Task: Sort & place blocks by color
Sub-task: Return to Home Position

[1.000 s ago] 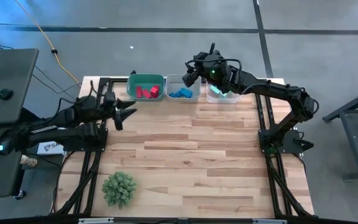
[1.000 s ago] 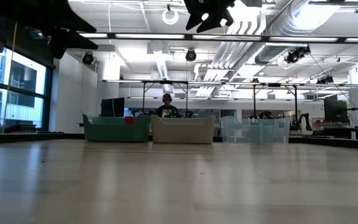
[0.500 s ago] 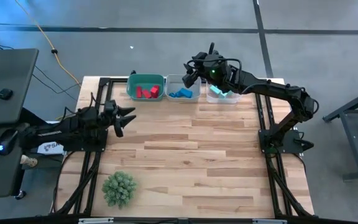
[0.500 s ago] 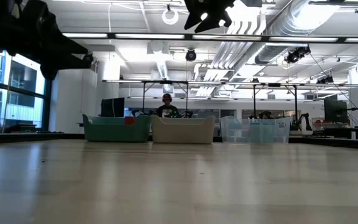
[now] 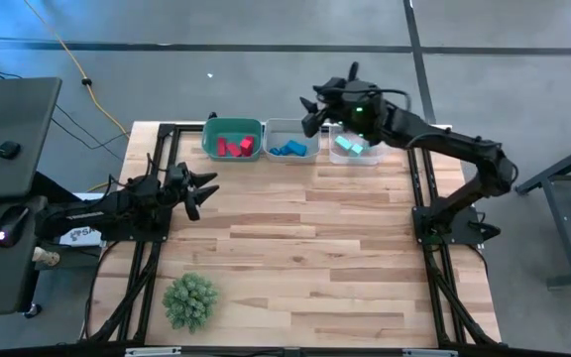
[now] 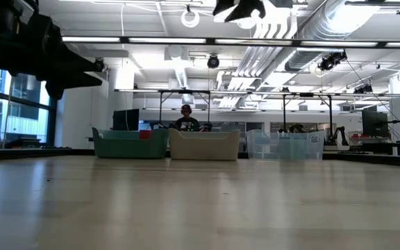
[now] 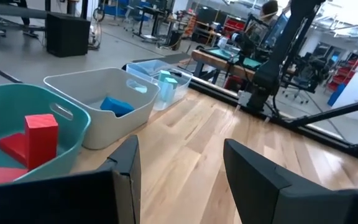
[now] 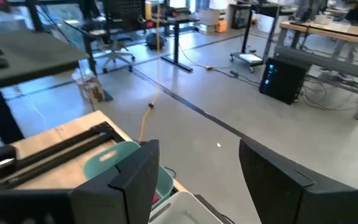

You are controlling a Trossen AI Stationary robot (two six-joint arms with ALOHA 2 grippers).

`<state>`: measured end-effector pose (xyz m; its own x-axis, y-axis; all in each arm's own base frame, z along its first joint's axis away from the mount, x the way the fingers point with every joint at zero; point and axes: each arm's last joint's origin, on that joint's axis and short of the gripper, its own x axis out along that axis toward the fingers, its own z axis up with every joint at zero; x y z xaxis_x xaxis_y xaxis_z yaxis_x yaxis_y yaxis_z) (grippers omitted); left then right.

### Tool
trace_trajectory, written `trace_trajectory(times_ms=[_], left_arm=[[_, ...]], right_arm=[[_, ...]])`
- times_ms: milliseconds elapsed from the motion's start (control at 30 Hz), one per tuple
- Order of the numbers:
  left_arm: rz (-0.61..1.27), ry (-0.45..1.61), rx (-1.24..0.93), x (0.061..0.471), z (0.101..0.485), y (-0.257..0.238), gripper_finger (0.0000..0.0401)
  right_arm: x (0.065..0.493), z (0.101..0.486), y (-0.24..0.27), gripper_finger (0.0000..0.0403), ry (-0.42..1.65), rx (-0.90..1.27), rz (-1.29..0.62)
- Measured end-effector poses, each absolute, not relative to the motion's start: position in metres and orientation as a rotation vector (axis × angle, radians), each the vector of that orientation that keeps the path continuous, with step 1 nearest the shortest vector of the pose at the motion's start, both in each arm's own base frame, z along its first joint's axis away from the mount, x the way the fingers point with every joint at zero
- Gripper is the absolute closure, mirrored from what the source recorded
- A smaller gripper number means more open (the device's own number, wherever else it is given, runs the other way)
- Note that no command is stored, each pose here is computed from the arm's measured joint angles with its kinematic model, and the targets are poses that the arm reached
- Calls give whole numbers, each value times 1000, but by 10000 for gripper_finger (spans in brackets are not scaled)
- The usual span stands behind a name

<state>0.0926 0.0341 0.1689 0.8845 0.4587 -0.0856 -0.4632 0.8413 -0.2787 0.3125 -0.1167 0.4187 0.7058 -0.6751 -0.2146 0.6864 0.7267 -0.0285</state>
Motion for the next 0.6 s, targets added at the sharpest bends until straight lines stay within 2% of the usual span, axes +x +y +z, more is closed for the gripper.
trace_trajectory(times_ms=[367, 600], left_arm=[[481, 23, -285, 93, 169, 34, 254], [481, 23, -285, 93, 169, 34, 254]], right_arm=[[228, 446, -85, 190, 368, 116, -717], [219, 435, -62, 190, 544, 101, -540]])
